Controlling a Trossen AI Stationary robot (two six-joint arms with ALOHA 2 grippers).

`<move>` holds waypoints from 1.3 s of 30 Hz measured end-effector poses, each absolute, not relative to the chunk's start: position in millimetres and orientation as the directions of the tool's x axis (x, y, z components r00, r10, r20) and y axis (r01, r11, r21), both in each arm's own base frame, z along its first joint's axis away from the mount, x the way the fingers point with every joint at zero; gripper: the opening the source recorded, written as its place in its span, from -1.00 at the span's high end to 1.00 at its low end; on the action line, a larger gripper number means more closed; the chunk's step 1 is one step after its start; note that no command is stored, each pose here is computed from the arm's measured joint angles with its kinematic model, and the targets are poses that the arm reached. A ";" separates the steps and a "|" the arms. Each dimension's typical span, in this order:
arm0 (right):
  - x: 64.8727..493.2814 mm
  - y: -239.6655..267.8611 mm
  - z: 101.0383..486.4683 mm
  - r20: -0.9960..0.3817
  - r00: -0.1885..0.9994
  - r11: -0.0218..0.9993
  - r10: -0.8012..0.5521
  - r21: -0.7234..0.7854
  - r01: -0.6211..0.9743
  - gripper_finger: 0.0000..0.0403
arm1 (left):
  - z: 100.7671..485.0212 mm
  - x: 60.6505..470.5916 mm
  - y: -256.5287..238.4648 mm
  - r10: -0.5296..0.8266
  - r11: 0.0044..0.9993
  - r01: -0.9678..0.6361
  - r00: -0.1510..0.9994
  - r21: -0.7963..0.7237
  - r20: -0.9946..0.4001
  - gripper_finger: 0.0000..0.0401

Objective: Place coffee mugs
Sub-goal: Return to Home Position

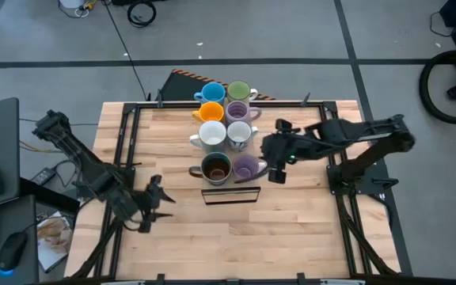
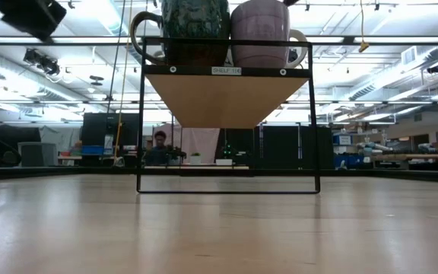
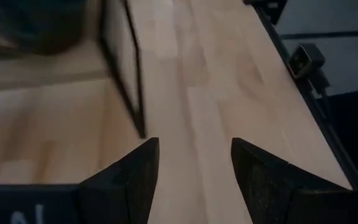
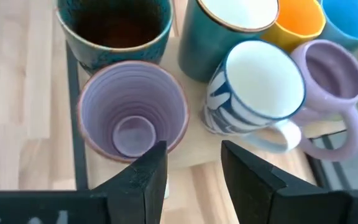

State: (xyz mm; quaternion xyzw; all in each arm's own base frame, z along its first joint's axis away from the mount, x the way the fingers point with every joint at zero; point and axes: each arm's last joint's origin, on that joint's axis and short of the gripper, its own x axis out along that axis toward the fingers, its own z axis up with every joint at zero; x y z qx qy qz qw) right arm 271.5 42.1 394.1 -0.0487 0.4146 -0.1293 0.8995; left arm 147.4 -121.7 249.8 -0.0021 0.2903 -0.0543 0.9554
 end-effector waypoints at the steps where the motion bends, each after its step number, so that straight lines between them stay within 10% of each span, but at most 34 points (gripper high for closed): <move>1: 266.2 42.8 390.1 -0.719 0.643 0.964 -0.265 -0.180 0.197 0.22 | 253.9 144.1 -116.2 -0.099 0.995 0.099 0.833 -0.029 -0.544 -0.04; 16: 192.9 28.7 328.6 -0.436 0.885 0.983 -0.165 0.005 0.185 0.22 | 301.4 81.6 -44.3 -0.074 0.997 0.062 0.963 -0.056 -0.258 -0.04; 39: 123.2 -17.9 224.0 0.031 0.970 0.965 -0.240 0.112 0.236 0.25 | 225.0 68.3 -32.1 -0.040 0.993 0.051 0.995 -0.108 0.095 -0.03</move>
